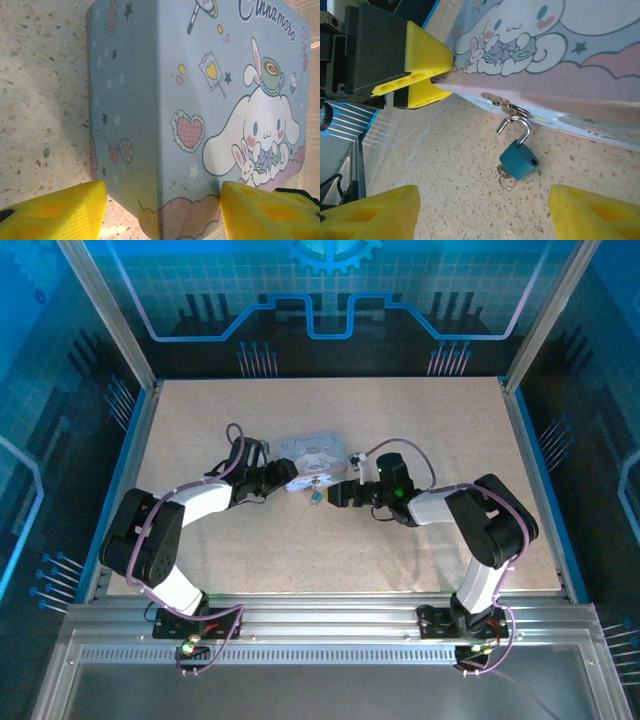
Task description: Unlock a padlock with a key
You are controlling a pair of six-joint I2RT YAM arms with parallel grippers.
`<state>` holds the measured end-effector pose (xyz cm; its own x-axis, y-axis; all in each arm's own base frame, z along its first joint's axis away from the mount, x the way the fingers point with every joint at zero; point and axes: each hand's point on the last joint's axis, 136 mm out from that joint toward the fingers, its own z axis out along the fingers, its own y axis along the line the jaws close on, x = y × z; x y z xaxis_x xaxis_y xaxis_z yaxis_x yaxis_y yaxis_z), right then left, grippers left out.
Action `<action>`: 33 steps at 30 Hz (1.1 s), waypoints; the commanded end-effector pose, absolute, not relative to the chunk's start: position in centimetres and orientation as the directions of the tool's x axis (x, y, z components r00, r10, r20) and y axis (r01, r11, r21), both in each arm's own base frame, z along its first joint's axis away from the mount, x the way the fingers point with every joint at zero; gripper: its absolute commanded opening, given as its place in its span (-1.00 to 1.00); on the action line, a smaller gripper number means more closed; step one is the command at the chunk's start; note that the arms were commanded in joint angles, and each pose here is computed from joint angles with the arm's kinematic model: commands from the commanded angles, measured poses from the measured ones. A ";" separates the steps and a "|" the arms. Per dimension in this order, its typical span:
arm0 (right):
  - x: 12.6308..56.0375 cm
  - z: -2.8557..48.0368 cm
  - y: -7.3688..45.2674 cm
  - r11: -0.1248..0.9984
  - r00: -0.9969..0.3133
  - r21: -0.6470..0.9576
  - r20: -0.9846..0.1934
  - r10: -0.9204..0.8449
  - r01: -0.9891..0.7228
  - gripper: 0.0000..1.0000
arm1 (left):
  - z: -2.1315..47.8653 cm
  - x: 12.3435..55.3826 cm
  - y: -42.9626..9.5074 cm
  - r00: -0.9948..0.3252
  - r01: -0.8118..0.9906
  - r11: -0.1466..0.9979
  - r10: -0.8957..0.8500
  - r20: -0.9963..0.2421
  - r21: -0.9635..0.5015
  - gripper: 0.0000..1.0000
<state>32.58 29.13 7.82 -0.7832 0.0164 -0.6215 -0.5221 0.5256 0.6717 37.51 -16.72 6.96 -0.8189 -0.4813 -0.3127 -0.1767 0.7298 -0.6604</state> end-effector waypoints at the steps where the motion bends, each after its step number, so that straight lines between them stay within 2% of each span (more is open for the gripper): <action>1: 32.9 7.9 30.4 0.499 -0.761 0.659 -0.648 -0.003 -0.563 0.38 | 5.0 35.6 -16.6 -0.844 -0.223 0.752 -0.467 -0.262 -0.620 0.24; 17: 34.3 6.2 32.6 0.495 -0.762 0.652 -0.647 -0.034 -0.575 0.31 | 5.2 35.7 -17.3 -0.846 -0.217 0.750 -0.464 -0.264 -0.624 0.24; 33: 35.2 4.5 33.7 0.472 -0.778 0.678 -0.628 -0.027 -0.563 0.13 | 4.9 35.5 -17.7 -0.850 -0.220 0.751 -0.461 -0.256 -0.623 0.24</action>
